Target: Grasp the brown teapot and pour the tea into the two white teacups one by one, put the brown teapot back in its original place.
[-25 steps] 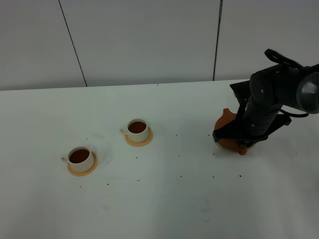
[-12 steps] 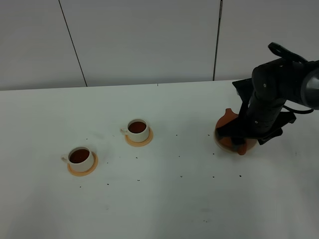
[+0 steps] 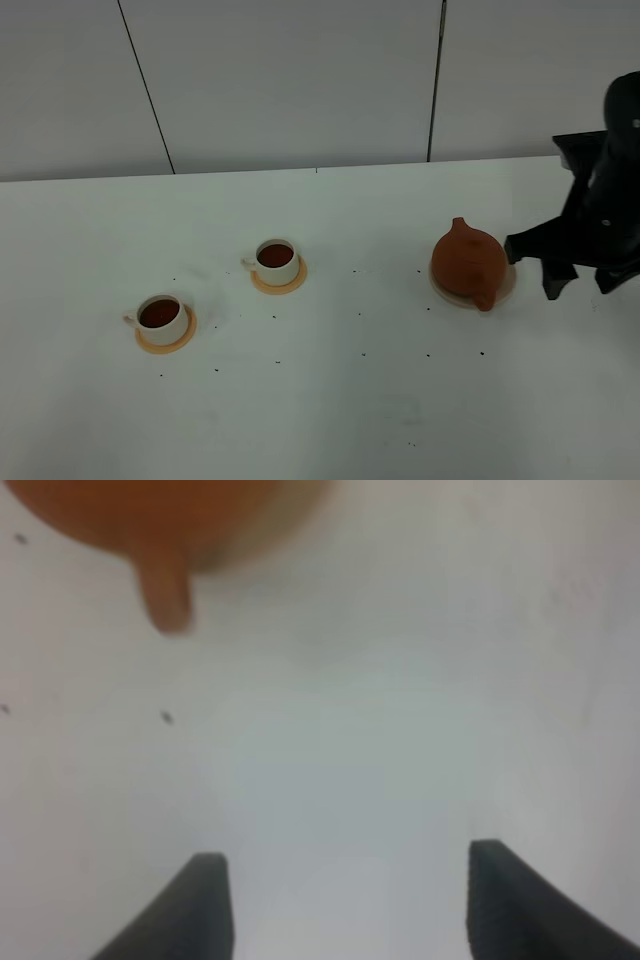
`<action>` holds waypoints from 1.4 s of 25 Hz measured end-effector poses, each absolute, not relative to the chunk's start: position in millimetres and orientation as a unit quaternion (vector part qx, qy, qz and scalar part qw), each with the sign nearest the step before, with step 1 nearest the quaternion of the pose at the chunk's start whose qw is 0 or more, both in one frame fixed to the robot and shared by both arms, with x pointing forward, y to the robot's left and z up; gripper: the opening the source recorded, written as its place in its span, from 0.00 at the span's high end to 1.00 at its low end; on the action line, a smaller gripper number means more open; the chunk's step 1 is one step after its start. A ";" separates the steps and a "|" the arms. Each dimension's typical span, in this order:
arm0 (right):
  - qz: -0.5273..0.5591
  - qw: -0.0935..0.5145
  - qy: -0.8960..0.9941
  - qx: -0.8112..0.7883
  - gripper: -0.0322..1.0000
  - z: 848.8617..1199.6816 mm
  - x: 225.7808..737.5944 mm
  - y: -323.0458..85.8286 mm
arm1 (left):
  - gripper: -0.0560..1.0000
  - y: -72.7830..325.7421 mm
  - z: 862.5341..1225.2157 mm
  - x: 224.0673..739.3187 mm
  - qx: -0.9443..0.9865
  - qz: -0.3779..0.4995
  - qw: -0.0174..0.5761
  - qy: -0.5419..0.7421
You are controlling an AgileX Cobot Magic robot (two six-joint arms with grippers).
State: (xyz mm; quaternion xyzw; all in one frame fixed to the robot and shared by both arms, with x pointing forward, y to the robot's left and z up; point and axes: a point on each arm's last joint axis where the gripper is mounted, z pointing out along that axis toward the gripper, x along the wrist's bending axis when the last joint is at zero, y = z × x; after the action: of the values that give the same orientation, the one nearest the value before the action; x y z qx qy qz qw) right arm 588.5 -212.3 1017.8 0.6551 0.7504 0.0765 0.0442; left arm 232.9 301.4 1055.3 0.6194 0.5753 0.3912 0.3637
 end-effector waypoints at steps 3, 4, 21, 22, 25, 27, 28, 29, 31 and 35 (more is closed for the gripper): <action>0.080 0.031 0.735 0.672 0.52 1025.9 562.2 -233.7 | 0.44 301.4 1055.3 232.9 0.619 0.391 0.364 0.576; 0.083 0.028 0.730 0.677 0.52 1028.7 551.5 -241.2 | 0.44 301.4 1055.3 232.9 0.619 0.391 0.364 0.576; 0.156 0.075 0.748 0.641 0.52 1031.3 356.4 -278.4 | 0.44 301.4 1055.3 232.9 0.619 0.391 0.364 0.576; 0.165 0.085 0.746 0.639 0.52 1028.9 347.8 -279.2 | 0.44 301.4 1055.3 232.9 0.619 0.391 0.364 0.576; 0.201 0.122 0.740 0.630 0.52 1028.2 327.8 -281.2 | 0.44 301.4 1055.3 232.9 0.619 0.391 0.364 0.576; 0.226 0.148 0.734 0.622 0.52 1033.8 316.1 -282.3 | 0.44 301.4 1055.3 232.9 0.619 0.391 0.364 0.576; 0.237 0.158 0.732 0.619 0.52 1036.0 311.1 -282.7 | 0.44 301.4 1055.3 232.9 0.619 0.391 0.364 0.576; 0.249 0.171 0.729 0.615 0.52 1038.7 304.8 -283.3 | 0.44 301.4 1055.3 232.9 0.619 0.391 0.364 0.576; 0.273 0.194 0.721 0.607 0.52 1042.8 294.3 -284.2 | 0.44 301.4 1055.3 232.9 0.619 0.391 0.364 0.576; 0.315 0.236 0.706 0.589 0.52 1045.2 274.1 -285.9 | 0.44 301.4 1055.3 232.9 0.619 0.391 0.364 0.576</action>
State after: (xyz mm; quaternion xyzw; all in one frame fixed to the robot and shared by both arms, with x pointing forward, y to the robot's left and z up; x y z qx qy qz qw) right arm 274.1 -285.9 1045.2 0.5893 0.7057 0.3149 0.2359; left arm 232.9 301.4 1055.3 0.6191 0.5756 0.3911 0.3639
